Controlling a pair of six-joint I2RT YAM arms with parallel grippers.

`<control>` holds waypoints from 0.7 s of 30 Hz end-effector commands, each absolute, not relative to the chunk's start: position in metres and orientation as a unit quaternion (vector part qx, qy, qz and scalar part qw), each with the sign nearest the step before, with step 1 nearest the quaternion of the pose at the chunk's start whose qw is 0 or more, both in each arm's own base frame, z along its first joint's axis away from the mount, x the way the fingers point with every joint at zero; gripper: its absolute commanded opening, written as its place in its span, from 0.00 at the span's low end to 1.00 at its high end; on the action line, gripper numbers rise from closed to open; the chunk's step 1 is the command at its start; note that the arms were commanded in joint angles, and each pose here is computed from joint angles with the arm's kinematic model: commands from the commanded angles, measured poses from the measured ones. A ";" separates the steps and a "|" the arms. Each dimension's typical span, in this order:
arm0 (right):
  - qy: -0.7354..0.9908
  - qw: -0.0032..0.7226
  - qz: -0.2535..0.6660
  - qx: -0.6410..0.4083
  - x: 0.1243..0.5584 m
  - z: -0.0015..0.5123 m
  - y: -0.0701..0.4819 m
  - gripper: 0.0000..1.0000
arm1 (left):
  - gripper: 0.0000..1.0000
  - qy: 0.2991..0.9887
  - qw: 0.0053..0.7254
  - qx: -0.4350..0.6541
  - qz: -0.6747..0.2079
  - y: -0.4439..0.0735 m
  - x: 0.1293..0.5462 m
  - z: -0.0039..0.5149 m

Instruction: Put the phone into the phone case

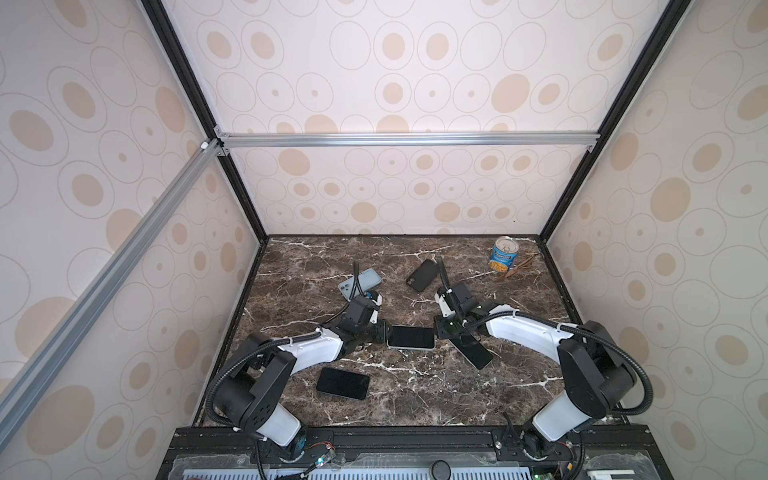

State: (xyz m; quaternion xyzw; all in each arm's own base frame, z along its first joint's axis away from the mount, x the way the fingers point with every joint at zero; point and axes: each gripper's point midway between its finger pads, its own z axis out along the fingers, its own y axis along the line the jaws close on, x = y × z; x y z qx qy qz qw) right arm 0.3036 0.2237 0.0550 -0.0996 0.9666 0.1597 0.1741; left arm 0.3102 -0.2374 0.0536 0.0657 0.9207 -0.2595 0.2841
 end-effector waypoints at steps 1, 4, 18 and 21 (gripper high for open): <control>0.967 0.159 0.174 -0.100 0.309 0.054 0.233 0.21 | 0.37 0.916 0.288 0.056 -0.275 -0.243 0.316 0.054; 0.971 0.147 0.162 -0.098 0.310 0.047 0.232 0.21 | 0.37 0.918 0.280 0.056 -0.274 -0.244 0.317 0.047; 0.979 0.130 0.114 -0.108 0.314 0.032 0.221 0.18 | 0.32 0.924 0.263 0.057 -0.273 -0.248 0.317 0.031; 0.980 0.126 0.108 -0.109 0.314 0.029 0.219 0.18 | 0.31 0.924 0.260 0.058 -0.274 -0.248 0.316 0.029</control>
